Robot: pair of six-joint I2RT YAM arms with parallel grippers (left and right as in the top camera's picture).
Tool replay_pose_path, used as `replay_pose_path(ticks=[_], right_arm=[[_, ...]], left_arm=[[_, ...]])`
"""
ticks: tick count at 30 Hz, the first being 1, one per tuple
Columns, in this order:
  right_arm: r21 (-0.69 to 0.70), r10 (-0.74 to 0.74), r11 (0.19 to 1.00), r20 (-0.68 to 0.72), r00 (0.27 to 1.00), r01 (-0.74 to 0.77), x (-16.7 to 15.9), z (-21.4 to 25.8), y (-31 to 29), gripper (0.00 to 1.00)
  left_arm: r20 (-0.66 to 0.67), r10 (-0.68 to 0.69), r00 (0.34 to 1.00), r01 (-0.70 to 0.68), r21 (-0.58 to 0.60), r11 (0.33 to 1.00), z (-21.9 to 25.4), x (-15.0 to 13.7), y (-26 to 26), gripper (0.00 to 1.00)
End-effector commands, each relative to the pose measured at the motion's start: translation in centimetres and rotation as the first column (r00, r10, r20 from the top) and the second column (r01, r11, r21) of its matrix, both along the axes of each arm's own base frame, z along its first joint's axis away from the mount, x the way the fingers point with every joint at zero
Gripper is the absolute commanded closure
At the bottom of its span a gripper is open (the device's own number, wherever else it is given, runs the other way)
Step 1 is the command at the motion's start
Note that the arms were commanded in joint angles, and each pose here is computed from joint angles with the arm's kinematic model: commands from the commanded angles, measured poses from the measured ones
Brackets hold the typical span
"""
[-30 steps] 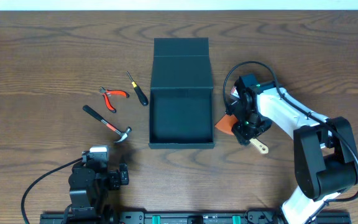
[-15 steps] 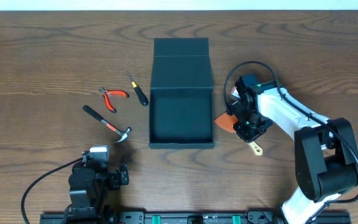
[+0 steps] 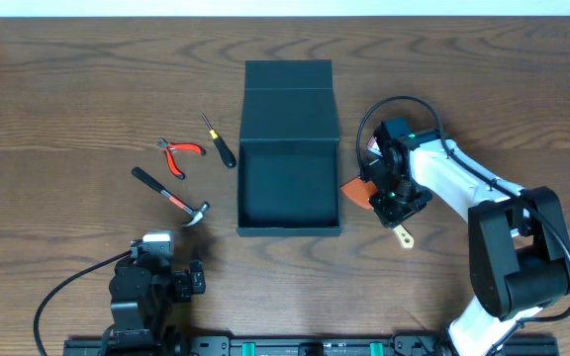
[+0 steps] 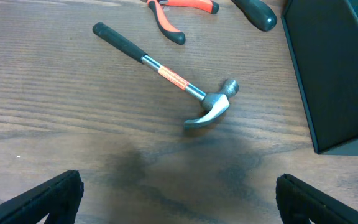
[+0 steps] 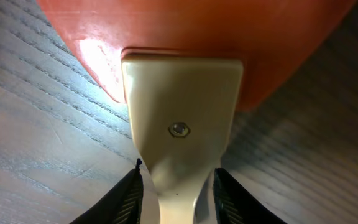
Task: Pack container
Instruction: 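Lift the scraper with the right gripper and carry it over the box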
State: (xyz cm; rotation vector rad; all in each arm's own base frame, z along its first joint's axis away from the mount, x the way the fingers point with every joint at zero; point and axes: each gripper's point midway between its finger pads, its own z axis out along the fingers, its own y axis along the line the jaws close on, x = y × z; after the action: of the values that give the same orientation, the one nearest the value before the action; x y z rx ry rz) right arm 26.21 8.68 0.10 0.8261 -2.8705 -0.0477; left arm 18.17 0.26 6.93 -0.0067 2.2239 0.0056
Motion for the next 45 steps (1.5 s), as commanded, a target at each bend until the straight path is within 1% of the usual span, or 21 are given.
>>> replay_pose_path(ticks=[1,7,9,13,16,18,23,28,36,42,45], right_arm=[[0.021,-0.010,1.000,-0.012,1.000,0.010,-0.4,-0.7,0.5,0.62],[0.017,-0.024,1.000,-0.007,1.000,0.024,-1.1,-2.0,0.2,0.61],[0.014,-0.027,1.000,-0.014,1.000,0.027,-1.6,-2.5,0.0,0.63],[0.003,-0.050,0.999,-0.033,0.998,0.050,-2.6,-3.1,-0.3,0.82],[0.002,-0.059,0.998,-0.030,0.998,0.059,-2.5,-3.0,-0.3,0.91],[0.004,-0.069,0.998,-0.024,0.997,0.069,-2.3,-2.8,-0.2,0.93],[0.010,-0.069,0.998,-0.008,0.998,0.069,-1.4,-1.4,0.1,0.95],[0.030,-0.069,0.997,0.043,0.997,0.068,0.4,1.1,0.7,0.95],[0.085,-0.074,0.995,0.187,0.980,0.059,2.7,6.4,1.4,0.95],[0.130,-0.090,0.990,0.301,0.949,0.053,3.1,10.3,1.5,0.95],[0.161,-0.107,0.986,0.360,0.927,0.051,3.0,12.4,1.6,0.93]], left_arm=[[-0.004,0.006,1.000,-0.005,0.012,1.000,-0.2,-0.1,0.2,0.01],[-0.004,0.006,1.000,-0.005,0.012,1.000,-0.2,-0.1,0.2,0.01],[-0.004,0.006,1.000,-0.005,0.012,1.000,-0.2,-0.1,0.2,0.01],[-0.003,0.005,1.000,-0.005,0.013,1.000,-0.2,-0.1,0.2,0.01],[-0.004,0.005,1.000,-0.005,0.013,1.000,-0.2,-0.1,0.2,0.01],[-0.004,0.005,1.000,-0.005,0.013,1.000,-0.2,-0.1,0.2,0.01],[-0.003,0.006,1.000,-0.005,0.012,1.000,-0.2,-0.1,0.2,0.01],[-0.003,0.006,1.000,-0.005,0.012,1.000,-0.2,-0.1,0.2,0.01],[-0.004,0.006,1.000,-0.005,0.012,1.000,-0.2,-0.1,0.2,0.01],[-0.004,0.005,1.000,-0.005,0.013,1.000,-0.2,-0.1,0.2,0.01],[-0.003,0.006,1.000,-0.005,0.012,1.000,-0.2,-0.1,0.2,0.02]])
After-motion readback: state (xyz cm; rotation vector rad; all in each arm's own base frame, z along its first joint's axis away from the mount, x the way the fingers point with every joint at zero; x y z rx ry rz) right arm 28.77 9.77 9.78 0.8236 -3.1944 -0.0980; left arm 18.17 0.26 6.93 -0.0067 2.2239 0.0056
